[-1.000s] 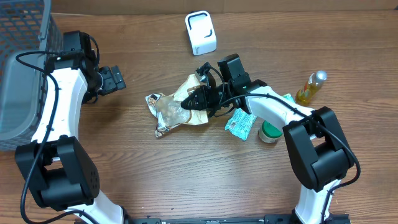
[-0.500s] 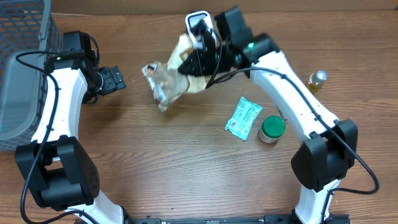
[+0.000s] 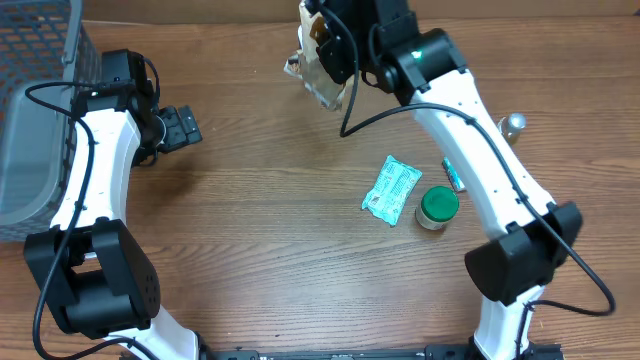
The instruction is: Scan the item barcode
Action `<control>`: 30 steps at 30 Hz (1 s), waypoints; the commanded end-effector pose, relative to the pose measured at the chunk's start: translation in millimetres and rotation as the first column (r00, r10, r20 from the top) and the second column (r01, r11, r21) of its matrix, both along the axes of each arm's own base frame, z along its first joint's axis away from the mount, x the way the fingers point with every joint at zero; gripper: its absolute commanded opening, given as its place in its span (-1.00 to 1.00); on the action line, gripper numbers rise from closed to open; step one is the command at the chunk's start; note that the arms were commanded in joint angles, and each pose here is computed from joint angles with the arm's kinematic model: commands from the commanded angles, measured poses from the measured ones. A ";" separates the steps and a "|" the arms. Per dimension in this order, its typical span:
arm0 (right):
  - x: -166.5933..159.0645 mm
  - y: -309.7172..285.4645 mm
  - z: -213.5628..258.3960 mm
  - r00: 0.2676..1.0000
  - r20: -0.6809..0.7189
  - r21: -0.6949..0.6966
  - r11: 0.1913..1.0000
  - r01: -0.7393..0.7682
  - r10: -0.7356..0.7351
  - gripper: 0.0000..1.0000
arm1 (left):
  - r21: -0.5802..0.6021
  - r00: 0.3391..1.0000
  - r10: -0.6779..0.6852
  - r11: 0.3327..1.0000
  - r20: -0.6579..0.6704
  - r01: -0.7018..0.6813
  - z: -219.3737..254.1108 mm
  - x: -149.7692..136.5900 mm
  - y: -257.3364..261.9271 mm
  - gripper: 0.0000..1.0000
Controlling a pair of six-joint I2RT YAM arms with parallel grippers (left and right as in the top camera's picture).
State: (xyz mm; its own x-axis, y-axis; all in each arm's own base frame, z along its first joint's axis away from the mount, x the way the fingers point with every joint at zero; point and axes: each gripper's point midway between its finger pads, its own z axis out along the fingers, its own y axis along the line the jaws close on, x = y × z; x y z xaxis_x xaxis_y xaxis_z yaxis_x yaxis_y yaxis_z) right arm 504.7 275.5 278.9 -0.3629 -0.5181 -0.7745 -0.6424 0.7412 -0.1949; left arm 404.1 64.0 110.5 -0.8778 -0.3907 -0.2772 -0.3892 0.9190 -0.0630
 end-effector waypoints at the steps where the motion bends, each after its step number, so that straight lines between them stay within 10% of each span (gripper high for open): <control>1: 21.6 1.3 -25.1 0.996 0.091 -0.189 0.982 0.001 0.016 -0.93 | 0.013 1.000 0.002 1.000 0.019 -0.002 6.5 4.6 3.7 0.99; 16: -97.4 68.2 -78.4 0.911 -0.411 -0.010 0.999 -0.040 0.032 -0.93 | 0.013 1.000 0.001 1.000 0.019 -0.001 6.5 4.6 3.7 0.99; 30: -115.2 9.9 -165.1 0.478 -0.829 -0.022 0.871 0.491 -0.290 -0.93 | 0.013 1.000 0.002 1.000 0.019 -0.002 6.5 4.5 3.9 0.99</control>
State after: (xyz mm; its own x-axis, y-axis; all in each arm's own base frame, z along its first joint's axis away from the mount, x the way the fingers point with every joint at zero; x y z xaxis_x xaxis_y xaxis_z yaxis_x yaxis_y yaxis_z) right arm 409.6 285.6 130.0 -0.9618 -0.1280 -0.2419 -0.2069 0.9187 0.3363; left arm 404.0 64.5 110.5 -0.8776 -0.3907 -0.2779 -0.3900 0.9188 -0.0602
